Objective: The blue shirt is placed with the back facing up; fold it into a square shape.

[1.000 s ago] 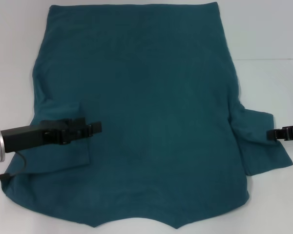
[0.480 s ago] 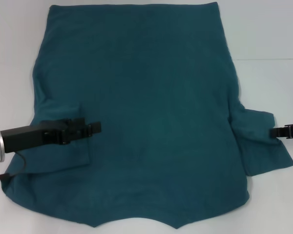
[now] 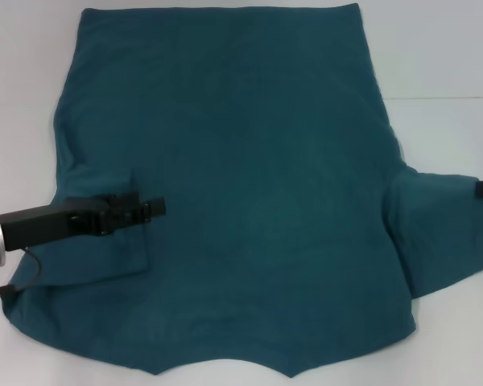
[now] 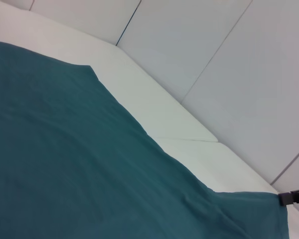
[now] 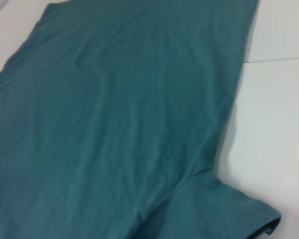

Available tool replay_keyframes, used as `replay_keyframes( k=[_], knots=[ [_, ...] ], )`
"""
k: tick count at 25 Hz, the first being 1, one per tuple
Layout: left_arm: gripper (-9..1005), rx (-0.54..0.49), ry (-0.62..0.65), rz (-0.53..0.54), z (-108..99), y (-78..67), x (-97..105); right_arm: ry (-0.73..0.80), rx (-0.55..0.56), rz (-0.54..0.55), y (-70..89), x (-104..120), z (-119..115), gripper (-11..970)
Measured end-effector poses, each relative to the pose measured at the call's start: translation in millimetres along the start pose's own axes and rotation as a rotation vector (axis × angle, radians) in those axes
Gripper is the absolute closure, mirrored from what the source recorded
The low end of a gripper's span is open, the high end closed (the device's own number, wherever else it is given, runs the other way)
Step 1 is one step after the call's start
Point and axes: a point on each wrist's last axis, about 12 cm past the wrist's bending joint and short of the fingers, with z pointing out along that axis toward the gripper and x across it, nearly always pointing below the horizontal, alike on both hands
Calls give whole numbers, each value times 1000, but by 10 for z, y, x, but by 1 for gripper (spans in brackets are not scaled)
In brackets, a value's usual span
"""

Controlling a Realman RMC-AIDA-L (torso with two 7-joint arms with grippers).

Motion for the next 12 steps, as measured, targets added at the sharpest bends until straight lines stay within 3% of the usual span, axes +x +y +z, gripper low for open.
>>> replay_keyframes(
  k=[12],
  knots=[
    [273,-6,-80,-19,-106,27,-50,-16,-131,43,209,-180,-11,960]
  ],
)
